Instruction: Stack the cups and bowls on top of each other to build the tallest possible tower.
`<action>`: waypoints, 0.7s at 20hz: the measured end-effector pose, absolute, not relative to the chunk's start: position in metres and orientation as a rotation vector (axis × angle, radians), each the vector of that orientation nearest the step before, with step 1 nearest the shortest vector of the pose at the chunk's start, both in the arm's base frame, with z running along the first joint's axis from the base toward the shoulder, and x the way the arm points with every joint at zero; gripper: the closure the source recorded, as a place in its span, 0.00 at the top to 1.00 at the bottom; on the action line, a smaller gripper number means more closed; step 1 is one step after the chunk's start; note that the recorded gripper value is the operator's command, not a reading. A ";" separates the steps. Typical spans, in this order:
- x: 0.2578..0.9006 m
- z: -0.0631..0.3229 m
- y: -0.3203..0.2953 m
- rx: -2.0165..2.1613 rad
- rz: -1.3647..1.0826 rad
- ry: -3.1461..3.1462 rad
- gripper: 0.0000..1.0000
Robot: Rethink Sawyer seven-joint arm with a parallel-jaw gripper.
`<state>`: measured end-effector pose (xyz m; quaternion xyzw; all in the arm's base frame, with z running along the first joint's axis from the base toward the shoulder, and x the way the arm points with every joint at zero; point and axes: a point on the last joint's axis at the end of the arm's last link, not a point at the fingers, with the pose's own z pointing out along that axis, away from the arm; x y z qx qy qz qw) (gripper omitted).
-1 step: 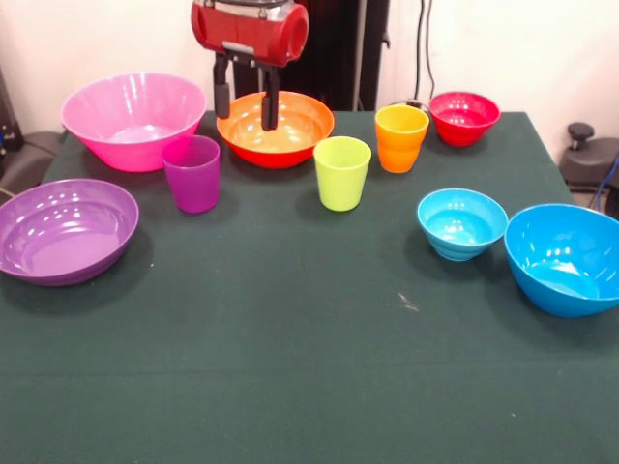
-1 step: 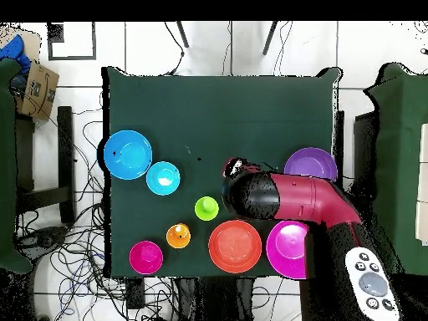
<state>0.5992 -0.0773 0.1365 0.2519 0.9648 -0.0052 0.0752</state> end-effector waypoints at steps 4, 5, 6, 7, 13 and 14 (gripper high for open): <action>0.594 0.128 -0.077 0.732 -0.026 2.913 1.00; 0.594 0.127 -0.077 0.728 -0.029 2.915 1.00; 0.593 0.127 -0.077 0.724 -0.031 2.916 1.00; 0.593 0.127 -0.078 0.723 -0.033 2.915 1.00; 0.592 0.127 -0.082 0.731 -0.035 2.913 1.00; 0.592 0.127 -0.084 0.737 -0.036 2.912 1.00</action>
